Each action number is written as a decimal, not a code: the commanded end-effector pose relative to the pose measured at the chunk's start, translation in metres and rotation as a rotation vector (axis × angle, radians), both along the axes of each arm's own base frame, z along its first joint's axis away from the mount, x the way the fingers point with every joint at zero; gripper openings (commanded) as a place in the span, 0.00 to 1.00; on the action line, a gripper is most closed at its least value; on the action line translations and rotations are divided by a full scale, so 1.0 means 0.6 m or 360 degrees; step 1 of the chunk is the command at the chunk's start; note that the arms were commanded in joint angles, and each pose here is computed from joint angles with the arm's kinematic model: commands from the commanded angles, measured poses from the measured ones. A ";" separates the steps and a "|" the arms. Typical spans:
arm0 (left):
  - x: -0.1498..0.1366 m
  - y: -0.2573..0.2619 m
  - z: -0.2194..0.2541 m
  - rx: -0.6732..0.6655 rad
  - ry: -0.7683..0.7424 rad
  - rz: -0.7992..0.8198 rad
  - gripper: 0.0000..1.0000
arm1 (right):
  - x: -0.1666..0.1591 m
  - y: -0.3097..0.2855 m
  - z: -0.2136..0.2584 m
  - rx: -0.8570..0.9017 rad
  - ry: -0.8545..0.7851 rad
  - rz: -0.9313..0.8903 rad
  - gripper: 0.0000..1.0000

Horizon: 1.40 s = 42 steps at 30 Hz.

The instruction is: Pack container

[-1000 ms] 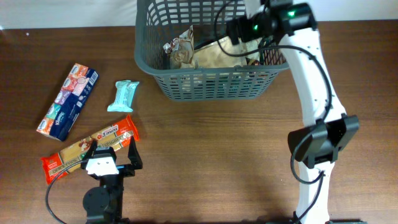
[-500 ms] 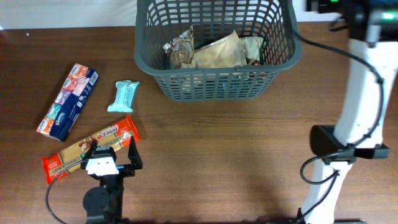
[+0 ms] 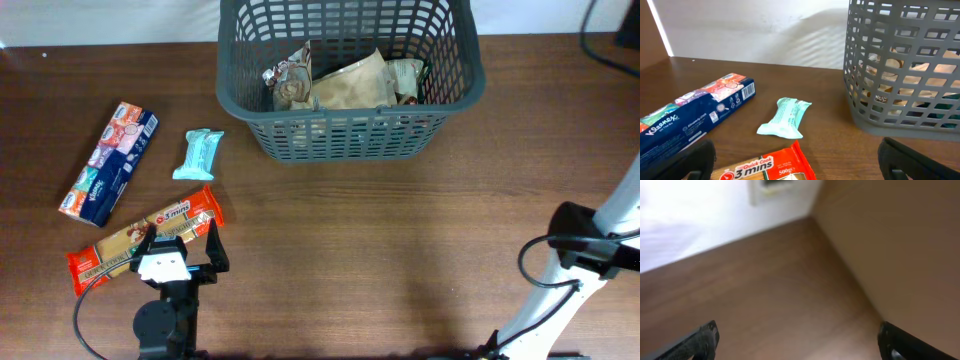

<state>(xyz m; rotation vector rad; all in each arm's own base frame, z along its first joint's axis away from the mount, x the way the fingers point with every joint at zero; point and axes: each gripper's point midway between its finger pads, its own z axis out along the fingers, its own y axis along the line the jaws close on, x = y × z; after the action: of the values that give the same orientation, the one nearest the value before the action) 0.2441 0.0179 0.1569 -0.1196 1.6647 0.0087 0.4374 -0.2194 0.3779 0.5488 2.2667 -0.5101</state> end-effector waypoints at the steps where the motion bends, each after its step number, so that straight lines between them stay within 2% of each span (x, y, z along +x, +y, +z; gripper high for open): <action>1: 0.000 -0.004 -0.001 0.0024 -0.0005 -0.0022 0.99 | -0.017 -0.043 -0.046 0.0126 0.0072 -0.0144 0.99; 6: 0.000 -0.004 -0.001 0.0024 -0.0004 -0.0022 0.99 | -0.004 -0.049 -0.159 0.0373 0.0281 -0.0094 0.99; 10: 0.000 -0.004 -0.001 0.0024 -0.0004 -0.0022 0.99 | 0.001 -0.049 -0.228 0.0441 0.0417 -0.0098 0.99; 14: 0.000 -0.004 -0.001 0.0024 -0.0004 -0.0022 0.99 | -0.002 -0.047 -0.262 0.0475 0.0490 -0.0103 0.99; 27: 0.000 -0.003 -0.001 0.0025 -0.0005 -0.0018 0.99 | -0.002 -0.048 -0.263 0.0476 0.0492 -0.0105 0.99; 31: -0.004 0.031 0.007 0.0042 -0.0031 0.0170 0.99 | -0.002 -0.048 -0.263 0.0476 0.0492 -0.0105 0.99; 33: -0.003 0.031 0.022 0.0043 -0.0090 0.0173 0.99 | -0.002 -0.048 -0.263 0.0476 0.0492 -0.0105 0.99; 36: -0.001 0.018 0.036 0.0039 -0.0145 0.0103 0.99 | -0.002 -0.048 -0.263 0.0476 0.0492 -0.0105 0.99; 42: -0.007 -0.055 0.081 0.0026 -0.0236 -0.0304 0.99 | -0.002 -0.048 -0.263 0.0476 0.0492 -0.0105 0.99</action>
<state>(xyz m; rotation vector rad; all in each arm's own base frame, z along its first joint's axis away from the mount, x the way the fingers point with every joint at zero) 0.2455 0.0133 0.1848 -0.0908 1.5539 -0.0132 0.4354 -0.2493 0.2184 0.7238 2.6601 -0.3131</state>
